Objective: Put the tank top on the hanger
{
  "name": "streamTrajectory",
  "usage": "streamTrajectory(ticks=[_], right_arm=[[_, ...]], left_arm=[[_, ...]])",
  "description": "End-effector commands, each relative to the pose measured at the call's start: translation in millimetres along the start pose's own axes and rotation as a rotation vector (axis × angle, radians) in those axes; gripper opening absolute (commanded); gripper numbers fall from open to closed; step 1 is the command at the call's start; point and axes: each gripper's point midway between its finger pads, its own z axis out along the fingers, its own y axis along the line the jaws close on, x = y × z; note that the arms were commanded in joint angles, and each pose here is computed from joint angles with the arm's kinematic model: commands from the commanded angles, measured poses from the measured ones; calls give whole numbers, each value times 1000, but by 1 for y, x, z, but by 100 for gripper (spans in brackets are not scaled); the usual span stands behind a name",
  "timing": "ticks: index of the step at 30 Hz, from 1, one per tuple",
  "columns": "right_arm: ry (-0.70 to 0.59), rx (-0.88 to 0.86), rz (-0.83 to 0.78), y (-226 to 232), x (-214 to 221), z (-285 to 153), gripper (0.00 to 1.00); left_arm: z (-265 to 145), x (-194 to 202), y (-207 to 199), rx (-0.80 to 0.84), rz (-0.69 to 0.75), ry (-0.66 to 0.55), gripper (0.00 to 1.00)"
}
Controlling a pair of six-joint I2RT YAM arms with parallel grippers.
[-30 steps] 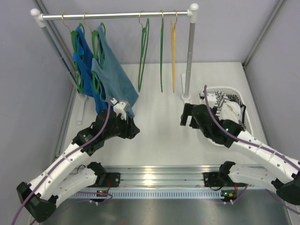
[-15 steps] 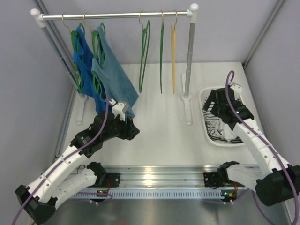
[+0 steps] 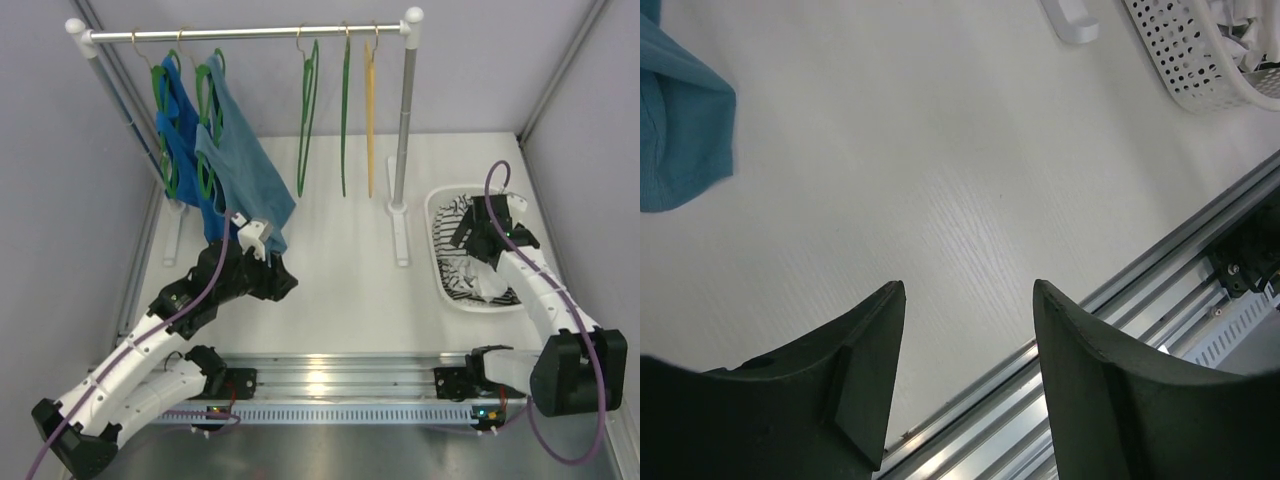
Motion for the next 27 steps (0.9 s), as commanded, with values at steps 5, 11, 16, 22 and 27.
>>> streamTrajectory(ticks=[5, 11, 16, 22, 27], right_arm=[[12, 60, -25, -12, 9, 17, 65], [-40, 34, -4, -10, -11, -5, 6], [-109, -102, 16, 8, -47, -51, 0], [-201, -341, 36, 44, -95, -131, 0], [-257, -513, 19, 85, -109, -193, 0]], left_arm=[[-4, -9, -6, 31, 25, -48, 60], [-5, -9, -6, 31, 26, -53, 60], [-4, -9, -6, 32, 26, -51, 60], [-5, -10, -5, 26, 26, -60, 60], [-7, -12, -5, 25, 26, -73, 60]])
